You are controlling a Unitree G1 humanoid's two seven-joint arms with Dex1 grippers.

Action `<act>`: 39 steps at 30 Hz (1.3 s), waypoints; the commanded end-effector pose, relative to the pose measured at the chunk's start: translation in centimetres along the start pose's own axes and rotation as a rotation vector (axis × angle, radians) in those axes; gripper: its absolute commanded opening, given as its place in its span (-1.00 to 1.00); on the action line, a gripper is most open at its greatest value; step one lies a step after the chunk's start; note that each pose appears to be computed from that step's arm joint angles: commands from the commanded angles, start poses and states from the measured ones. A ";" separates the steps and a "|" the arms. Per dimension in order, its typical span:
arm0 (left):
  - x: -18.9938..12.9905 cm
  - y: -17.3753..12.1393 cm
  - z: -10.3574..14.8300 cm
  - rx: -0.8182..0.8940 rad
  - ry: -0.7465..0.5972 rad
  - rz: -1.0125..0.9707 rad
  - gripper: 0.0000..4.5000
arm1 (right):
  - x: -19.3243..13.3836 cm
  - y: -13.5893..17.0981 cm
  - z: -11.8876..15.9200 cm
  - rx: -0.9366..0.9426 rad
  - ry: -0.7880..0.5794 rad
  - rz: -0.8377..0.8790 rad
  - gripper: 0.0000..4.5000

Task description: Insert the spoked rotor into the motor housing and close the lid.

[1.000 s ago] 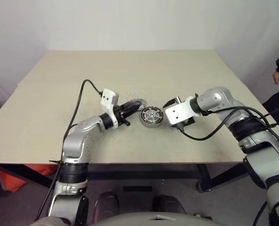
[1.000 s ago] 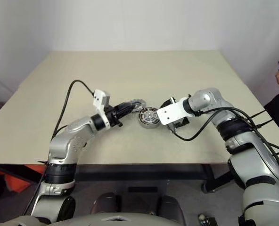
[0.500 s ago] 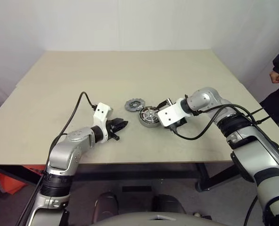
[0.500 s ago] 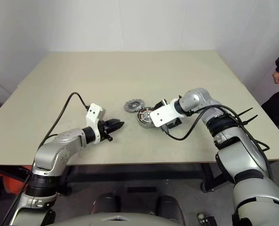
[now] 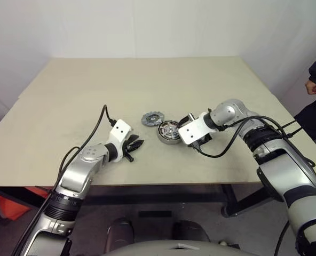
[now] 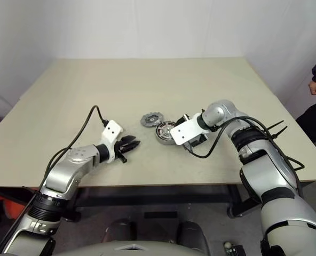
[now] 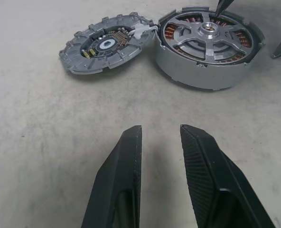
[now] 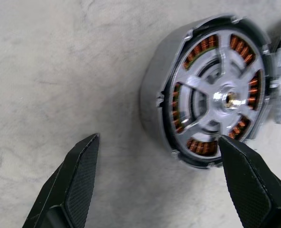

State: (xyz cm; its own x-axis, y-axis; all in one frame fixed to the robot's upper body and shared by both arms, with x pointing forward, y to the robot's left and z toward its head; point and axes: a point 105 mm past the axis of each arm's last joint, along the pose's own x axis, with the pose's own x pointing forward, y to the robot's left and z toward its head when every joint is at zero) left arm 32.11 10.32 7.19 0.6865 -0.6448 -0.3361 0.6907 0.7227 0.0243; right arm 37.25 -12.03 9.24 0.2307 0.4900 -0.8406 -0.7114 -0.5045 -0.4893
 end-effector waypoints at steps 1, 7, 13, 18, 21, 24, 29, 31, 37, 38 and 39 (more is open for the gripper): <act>0.0 0.0 1.6 0.038 -0.051 0.004 -0.40 | -0.5 -1.0 0.2 -0.038 0.010 -0.020 1.00; 0.1 0.1 1.4 0.039 -0.050 0.018 -0.40 | -0.2 -1.1 0.3 -0.038 0.004 -0.022 1.00; 0.1 0.2 1.5 0.043 -0.050 0.023 -0.40 | 0.2 -0.9 0.0 -0.023 0.011 -0.012 1.00; 0.2 0.2 1.4 0.042 -0.050 0.024 -0.40 | 0.1 -1.2 0.0 -0.030 0.014 -0.022 1.00; 0.2 0.1 1.3 0.038 -0.049 0.023 -0.40 | -0.3 -2.1 0.3 -0.042 0.015 -0.058 1.00; 0.3 0.1 1.3 0.035 -0.049 0.023 -0.40 | -0.7 -2.9 0.4 -0.051 0.018 -0.093 1.00; 0.3 0.1 1.3 0.031 -0.049 0.022 -0.40 | -1.2 -3.3 0.2 -0.027 0.016 -0.116 1.00; 0.3 0.2 1.3 0.031 -0.049 0.022 -0.40 | -1.2 -3.2 0.2 -0.030 0.016 -0.099 1.00; 0.4 0.4 1.2 0.033 -0.049 0.022 -0.40 | -1.7 -3.6 -0.1 -0.015 0.028 -0.112 1.00; 0.4 0.5 1.3 0.033 -0.050 0.022 -0.40 | -1.8 -3.6 -0.2 -0.017 0.032 -0.117 1.00; 0.4 0.6 1.3 0.034 -0.050 0.022 -0.40 | -1.9 -3.9 -0.2 -0.018 0.039 -0.140 1.00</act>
State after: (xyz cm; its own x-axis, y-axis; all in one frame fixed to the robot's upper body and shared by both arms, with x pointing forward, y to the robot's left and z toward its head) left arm 32.57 10.24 6.69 0.6994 -0.6304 -0.3368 0.6764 0.7361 0.0268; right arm 38.87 -11.38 10.39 0.2926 0.5042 -0.8125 -0.6982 -0.4679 -0.5418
